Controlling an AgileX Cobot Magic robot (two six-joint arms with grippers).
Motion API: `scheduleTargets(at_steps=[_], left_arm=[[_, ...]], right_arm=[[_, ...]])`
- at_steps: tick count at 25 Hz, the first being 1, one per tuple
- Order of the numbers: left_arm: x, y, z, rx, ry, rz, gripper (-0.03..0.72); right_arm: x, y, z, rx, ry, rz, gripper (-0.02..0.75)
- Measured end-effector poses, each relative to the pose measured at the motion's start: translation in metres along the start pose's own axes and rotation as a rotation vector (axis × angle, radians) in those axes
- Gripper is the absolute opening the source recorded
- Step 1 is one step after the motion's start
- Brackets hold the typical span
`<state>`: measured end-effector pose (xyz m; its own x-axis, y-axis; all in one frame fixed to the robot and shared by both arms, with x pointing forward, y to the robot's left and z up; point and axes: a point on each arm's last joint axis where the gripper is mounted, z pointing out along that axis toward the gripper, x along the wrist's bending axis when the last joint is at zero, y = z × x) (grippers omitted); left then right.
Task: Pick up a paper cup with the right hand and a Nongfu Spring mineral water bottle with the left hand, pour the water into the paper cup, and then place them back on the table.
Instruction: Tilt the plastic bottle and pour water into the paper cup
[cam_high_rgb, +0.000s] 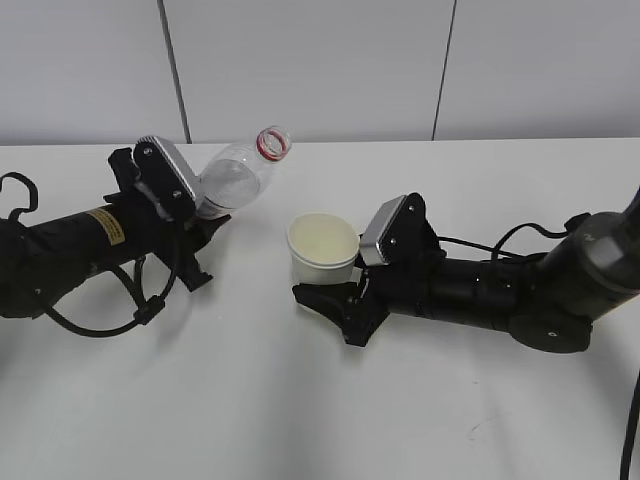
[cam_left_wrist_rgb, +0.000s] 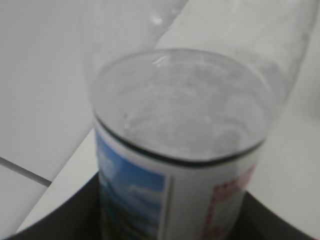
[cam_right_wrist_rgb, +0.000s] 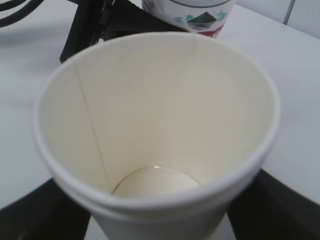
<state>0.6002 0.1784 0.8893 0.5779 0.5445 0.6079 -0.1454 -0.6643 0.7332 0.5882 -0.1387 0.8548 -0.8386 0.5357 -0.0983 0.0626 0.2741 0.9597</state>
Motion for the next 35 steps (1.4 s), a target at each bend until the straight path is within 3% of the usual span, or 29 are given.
scheduleTargets(at_steps=[24,35], left_arm=[[0.01,0.001,-0.002,0.006,0.126,0.349,0.356],[0.015,0.004,-0.003,-0.01,0.182,0.448,0.356]], right_arm=[[-0.003,0.007,0.011,0.021,-0.001,0.005,0.556],[-0.004,0.007,0.015,0.064,0.005,-0.026,0.556]])
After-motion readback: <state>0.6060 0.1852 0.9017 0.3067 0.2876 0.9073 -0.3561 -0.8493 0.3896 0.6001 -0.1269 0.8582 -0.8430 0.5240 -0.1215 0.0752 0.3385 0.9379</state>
